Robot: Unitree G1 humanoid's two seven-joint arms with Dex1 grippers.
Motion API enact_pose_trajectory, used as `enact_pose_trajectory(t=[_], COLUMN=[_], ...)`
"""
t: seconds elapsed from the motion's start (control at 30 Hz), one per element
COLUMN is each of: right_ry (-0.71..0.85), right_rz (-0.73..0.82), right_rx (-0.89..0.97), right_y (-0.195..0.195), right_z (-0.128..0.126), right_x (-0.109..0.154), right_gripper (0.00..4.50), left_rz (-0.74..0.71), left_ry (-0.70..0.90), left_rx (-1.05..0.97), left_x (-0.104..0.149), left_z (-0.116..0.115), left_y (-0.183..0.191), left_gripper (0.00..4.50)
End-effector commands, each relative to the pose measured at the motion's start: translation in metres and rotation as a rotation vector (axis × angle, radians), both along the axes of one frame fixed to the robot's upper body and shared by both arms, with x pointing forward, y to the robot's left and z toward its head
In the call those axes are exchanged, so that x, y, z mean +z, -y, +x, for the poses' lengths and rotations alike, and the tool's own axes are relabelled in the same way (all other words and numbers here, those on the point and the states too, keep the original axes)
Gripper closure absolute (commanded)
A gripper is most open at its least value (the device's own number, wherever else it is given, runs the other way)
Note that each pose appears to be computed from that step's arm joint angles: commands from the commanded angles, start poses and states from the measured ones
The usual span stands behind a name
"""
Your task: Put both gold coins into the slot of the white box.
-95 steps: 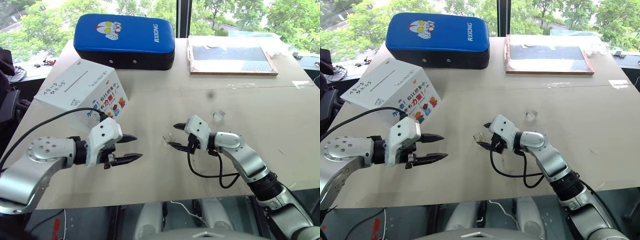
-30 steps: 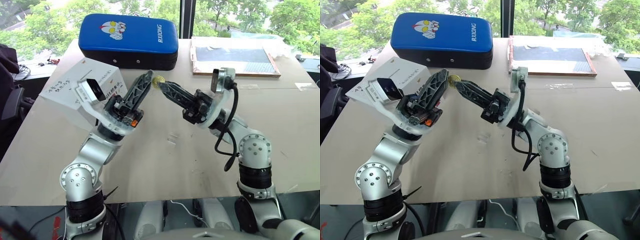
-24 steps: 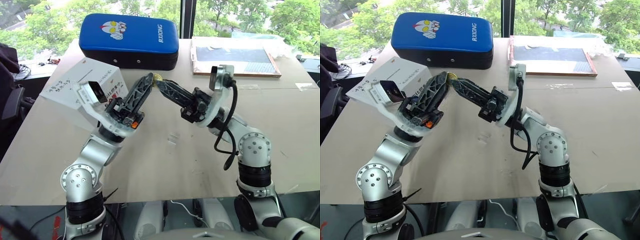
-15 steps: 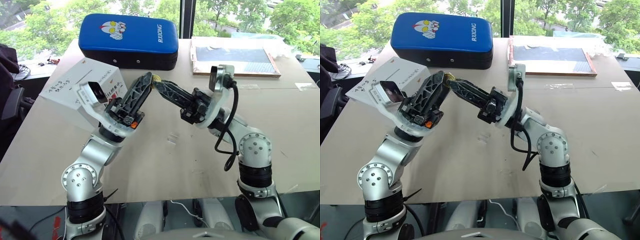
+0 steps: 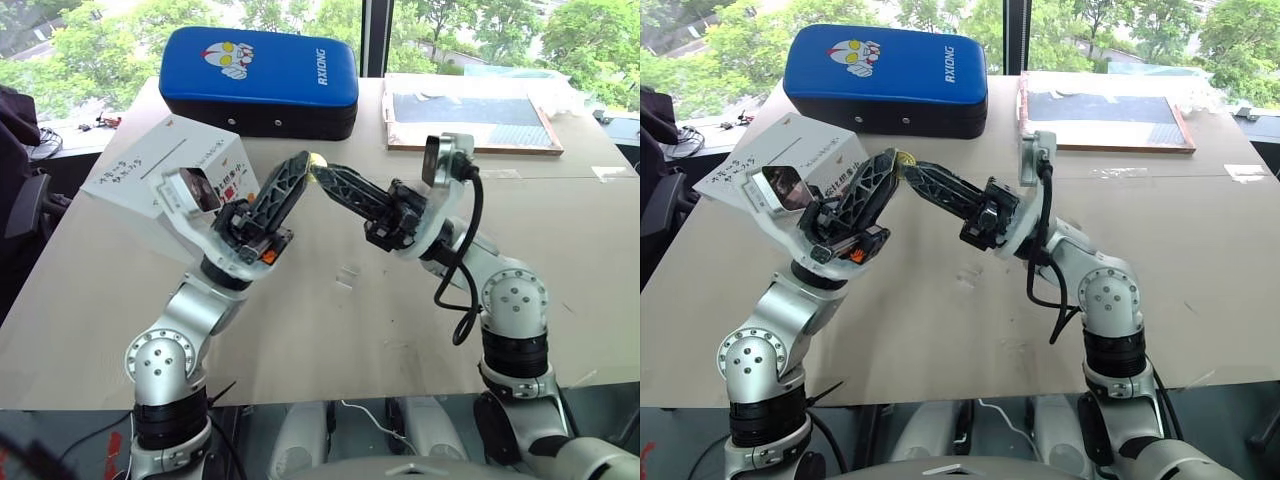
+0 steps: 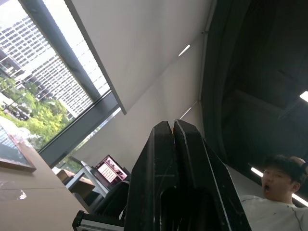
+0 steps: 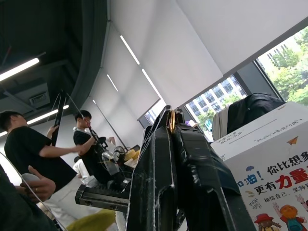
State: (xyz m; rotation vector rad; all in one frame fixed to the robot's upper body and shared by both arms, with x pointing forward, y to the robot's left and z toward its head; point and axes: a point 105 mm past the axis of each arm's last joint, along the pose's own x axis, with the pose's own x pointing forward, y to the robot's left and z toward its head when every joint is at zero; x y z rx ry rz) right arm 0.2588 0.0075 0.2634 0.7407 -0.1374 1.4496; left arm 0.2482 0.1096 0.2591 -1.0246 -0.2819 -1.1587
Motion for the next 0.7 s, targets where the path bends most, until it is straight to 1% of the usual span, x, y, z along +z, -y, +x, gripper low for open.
enact_pose_trajectory(t=[0.03, 0.17, 0.2, 0.23, 0.27, 0.3, 0.37, 0.4, 0.47, 0.53, 0.63, 0.7], right_ry=[0.057, 0.051, 0.053, 0.054, 0.051, 0.049, 0.049, 0.055, 0.091, 0.161, 0.304, 0.364], right_rz=[0.022, 0.009, 0.002, -0.003, -0.005, -0.017, -0.031, -0.044, -0.088, -0.143, -0.159, -0.164], right_rx=[0.049, 0.084, 0.1, 0.107, 0.07, 0.027, -0.016, -0.03, -0.082, -0.144, -0.224, -0.257], right_y=[-0.003, -0.004, -0.004, -0.004, -0.004, -0.003, -0.002, -0.001, 0.001, 0.002, 0.005, 0.006], right_z=[-0.015, -0.017, -0.019, -0.02, -0.015, -0.01, -0.004, -0.002, 0.002, 0.007, 0.012, 0.014], right_x=[0.01, 0.008, 0.007, 0.007, 0.006, 0.004, 0.0, -0.001, -0.005, -0.006, 0.002, 0.005], right_gripper=[4.5, 4.5, 3.88, 3.56, 3.2, 2.68, 1.82, 1.49, 1.49, 1.49, 1.49, 1.49], left_rz=[0.023, 0.028, 0.028, 0.027, 0.029, 0.032, 0.059, 0.094, 0.192, 0.313, 0.521, 0.606], left_ry=[0.051, 0.045, 0.042, 0.04, 0.047, 0.053, 0.077, 0.099, 0.155, 0.211, 0.266, 0.273], left_rx=[-0.049, -0.028, -0.02, -0.012, 0.012, 0.038, 0.093, 0.122, 0.175, 0.248, 0.424, 0.517], left_x=[0.009, 0.009, 0.009, 0.009, 0.011, 0.014, 0.019, 0.023, 0.032, 0.043, 0.06, 0.067], left_z=[-0.012, -0.009, -0.008, -0.007, -0.005, -0.002, 0.002, 0.003, 0.005, 0.01, 0.027, 0.036], left_y=[0.013, 0.012, 0.011, 0.01, 0.006, 0.001, -0.01, -0.015, -0.021, -0.028, -0.05, -0.064], left_gripper=[4.44, 4.44, 4.5, 4.5, 4.5, 4.5, 4.5, 4.5, 4.5, 4.5, 4.5, 4.5])
